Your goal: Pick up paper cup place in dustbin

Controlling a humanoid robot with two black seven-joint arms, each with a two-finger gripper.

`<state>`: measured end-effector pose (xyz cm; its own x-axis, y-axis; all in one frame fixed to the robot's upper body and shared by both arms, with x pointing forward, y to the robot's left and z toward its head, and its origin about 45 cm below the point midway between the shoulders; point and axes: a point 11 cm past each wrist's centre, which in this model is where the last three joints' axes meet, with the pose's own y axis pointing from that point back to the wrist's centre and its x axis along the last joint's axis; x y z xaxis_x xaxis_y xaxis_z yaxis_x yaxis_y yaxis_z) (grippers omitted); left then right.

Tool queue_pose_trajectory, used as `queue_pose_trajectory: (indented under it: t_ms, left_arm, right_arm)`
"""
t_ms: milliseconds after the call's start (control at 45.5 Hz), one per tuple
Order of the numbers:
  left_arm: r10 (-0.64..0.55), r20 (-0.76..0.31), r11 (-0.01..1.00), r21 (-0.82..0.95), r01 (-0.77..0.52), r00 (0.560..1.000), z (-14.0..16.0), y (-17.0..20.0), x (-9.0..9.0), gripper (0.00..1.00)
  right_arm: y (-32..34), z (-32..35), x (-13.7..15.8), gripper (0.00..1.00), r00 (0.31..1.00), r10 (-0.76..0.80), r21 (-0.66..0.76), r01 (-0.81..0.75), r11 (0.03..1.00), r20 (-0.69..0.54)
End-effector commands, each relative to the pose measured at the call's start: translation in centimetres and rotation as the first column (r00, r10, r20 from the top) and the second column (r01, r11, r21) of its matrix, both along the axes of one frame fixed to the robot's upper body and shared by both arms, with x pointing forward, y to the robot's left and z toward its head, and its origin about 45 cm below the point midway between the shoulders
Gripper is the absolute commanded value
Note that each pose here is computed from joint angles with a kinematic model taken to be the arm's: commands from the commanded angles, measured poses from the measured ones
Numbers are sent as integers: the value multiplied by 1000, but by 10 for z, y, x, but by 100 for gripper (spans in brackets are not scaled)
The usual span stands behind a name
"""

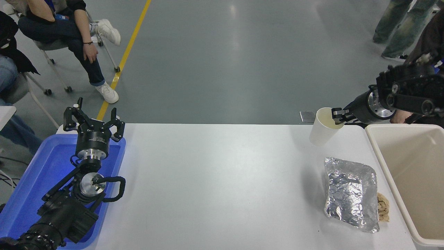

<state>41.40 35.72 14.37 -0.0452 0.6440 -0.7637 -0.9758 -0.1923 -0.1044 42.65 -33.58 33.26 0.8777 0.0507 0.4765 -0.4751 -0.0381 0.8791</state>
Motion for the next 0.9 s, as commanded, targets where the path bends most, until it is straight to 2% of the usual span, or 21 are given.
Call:
queue_pose_trajectory:
  t_ms: [0, 462, 659, 879]
  left_arm:
    - [0, 0, 1000, 0, 0, 1000, 0, 0, 0, 99]
    - [0, 0, 1000, 0, 0, 1000, 0, 0, 0, 99]
    - [0, -1, 1000, 0, 0, 1000, 0, 0, 0, 99]
    - [1, 1, 1000, -1, -1, 1000, 0, 0, 0, 99]
  right_arm:
    - [4, 71, -16, 0, 1000, 13, -26, -13, 1000, 25]
    - [-21, 102, -22, 0, 997, -39, -98, 45, 994, 66]
    - [-94, 100, -35, 0, 977, -192, -128, 202, 971, 90]
    - [-212, 76, -70, 0, 908, -396, -153, 414, 897, 136]
